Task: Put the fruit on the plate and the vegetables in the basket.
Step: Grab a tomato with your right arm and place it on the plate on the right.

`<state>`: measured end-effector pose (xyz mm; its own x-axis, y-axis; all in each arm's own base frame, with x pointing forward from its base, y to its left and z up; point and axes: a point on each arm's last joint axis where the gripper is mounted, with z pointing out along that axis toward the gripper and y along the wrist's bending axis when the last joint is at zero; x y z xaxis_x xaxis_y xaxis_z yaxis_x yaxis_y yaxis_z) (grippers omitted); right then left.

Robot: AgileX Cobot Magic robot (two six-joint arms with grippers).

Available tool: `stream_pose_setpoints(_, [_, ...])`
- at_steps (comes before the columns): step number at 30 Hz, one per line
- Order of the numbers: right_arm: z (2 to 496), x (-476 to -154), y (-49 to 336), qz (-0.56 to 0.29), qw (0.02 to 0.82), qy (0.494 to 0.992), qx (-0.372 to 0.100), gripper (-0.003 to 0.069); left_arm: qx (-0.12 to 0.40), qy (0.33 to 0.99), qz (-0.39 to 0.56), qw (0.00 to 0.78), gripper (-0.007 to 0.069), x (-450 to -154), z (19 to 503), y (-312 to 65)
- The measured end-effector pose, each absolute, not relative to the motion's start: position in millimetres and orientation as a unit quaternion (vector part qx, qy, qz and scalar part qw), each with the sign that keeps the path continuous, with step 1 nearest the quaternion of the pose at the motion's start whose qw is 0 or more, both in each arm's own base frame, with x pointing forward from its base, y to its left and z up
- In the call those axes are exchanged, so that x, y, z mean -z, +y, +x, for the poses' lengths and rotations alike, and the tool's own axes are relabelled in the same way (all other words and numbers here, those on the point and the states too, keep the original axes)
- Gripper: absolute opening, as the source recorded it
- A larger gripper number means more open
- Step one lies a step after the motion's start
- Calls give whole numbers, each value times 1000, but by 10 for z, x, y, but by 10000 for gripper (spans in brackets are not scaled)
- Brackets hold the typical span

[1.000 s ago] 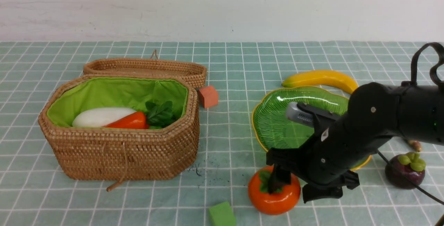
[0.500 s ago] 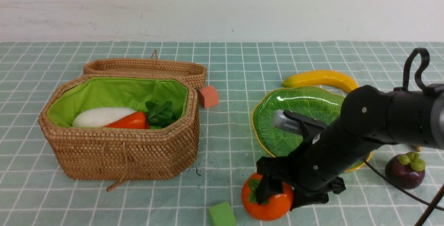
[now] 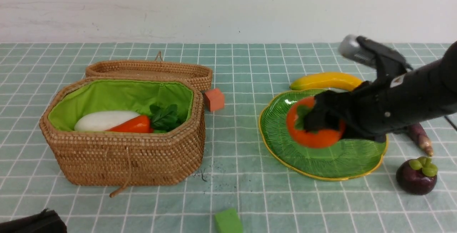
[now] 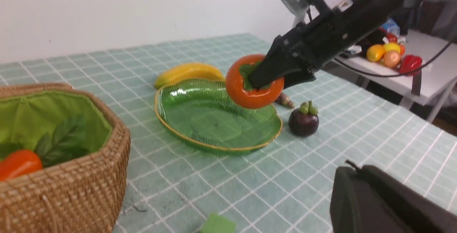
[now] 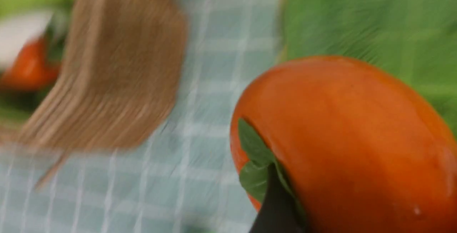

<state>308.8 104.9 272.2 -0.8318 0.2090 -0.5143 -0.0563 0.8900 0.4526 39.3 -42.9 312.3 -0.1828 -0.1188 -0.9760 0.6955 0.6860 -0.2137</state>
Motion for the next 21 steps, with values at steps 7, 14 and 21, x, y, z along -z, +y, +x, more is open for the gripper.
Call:
stream_pose_setpoints(7, [3406, -2216, 931, 49, 261, 945, -191, 519, 337, 690, 208, 606, -13, -3126, 394, -428])
stream_pose_setpoints(14, [3449, -2243, 893, 51, 228, 953, -191, 676, 337, 690, 208, 606, -13, -3126, 394, -428])
stream_pose_setpoints(21, [3239, -2849, 628, 33, 213, 966, -142, 573, 340, 690, 207, 604, -13, -3127, 393, -430])
